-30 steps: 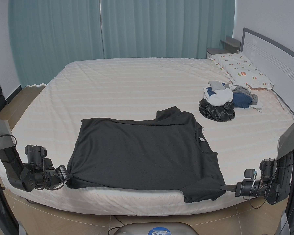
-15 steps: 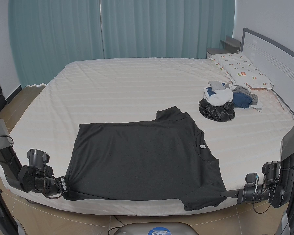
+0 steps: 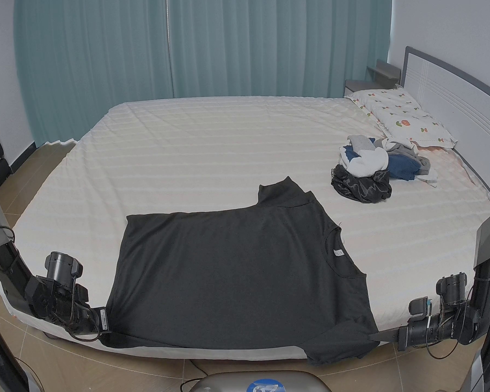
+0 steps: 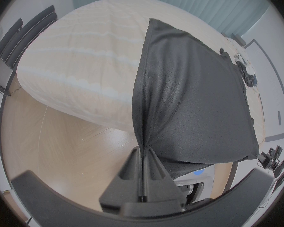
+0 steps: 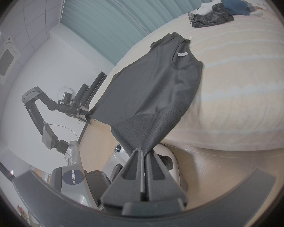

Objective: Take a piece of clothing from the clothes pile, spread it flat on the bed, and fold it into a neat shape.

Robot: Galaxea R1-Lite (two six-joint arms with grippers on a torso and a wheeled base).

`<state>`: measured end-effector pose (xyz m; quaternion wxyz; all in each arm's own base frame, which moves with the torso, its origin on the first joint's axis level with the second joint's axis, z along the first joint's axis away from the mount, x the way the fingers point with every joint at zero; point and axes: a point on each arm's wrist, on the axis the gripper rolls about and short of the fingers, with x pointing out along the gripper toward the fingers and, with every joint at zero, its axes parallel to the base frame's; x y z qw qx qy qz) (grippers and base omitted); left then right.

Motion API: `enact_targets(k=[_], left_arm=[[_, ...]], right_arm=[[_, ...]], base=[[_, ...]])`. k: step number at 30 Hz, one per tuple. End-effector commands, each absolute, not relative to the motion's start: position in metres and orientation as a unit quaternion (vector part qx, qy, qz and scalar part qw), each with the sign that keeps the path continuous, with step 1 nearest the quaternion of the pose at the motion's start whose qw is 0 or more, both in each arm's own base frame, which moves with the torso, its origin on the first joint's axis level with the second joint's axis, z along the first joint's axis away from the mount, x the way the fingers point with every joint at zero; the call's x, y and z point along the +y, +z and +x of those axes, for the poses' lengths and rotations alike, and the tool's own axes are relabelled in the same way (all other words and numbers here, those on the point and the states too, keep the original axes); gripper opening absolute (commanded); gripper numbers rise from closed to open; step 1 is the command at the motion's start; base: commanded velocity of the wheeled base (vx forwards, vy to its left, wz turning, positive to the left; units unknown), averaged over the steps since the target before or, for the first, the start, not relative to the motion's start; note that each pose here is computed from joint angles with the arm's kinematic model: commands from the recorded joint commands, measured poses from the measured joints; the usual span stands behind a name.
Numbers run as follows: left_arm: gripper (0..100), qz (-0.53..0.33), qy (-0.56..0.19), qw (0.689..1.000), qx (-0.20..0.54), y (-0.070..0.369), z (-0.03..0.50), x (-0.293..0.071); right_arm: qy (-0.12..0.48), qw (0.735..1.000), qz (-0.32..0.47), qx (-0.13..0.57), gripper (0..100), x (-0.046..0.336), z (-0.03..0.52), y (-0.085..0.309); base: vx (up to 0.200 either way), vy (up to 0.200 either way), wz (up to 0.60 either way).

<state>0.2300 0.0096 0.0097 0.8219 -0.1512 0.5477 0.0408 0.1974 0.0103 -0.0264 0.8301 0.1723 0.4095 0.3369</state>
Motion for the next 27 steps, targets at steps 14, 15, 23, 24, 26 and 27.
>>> enact_targets(k=[14, 15, 23, 24, 26, 27], left_arm=[[0, -0.188, 0.039, 0.858, 0.476, 0.050, 0.245, 0.010], [0, -0.193, 0.040, 0.858, 0.474, 0.051, 0.246, 0.010], [0, -0.285, 0.059, 0.851, 0.438, 0.064, 0.266, 0.010], [0, -0.293, 0.058, 0.849, 0.435, 0.065, 0.268, 0.010], [0, -0.301, 0.055, 0.847, 0.434, 0.066, 0.269, 0.010], [0, -0.304, 0.052, 0.847, 0.433, 0.067, 0.270, 0.010]], right_arm=[[0.329, 0.859, 0.178, 0.349, 0, 0.007, 0.217, -0.010], [0.329, 0.861, 0.180, 0.345, 0, 0.007, 0.218, -0.009], [0.302, 0.880, 0.223, 0.291, 0, 0.014, 0.243, 0.001], [0.304, 0.880, 0.224, 0.288, 0, 0.015, 0.246, 0.002], [0.307, 0.881, 0.224, 0.282, 0, 0.018, 0.251, 0.003], [0.312, 0.882, 0.224, 0.274, 0, 0.020, 0.258, 0.005]], base=[[0.000, 0.000, 0.00], [0.000, 0.000, 0.00], [0.000, 0.000, 0.00], [0.000, 0.000, 0.00], [0.000, 0.000, 0.00], [0.000, 0.000, 0.00]])
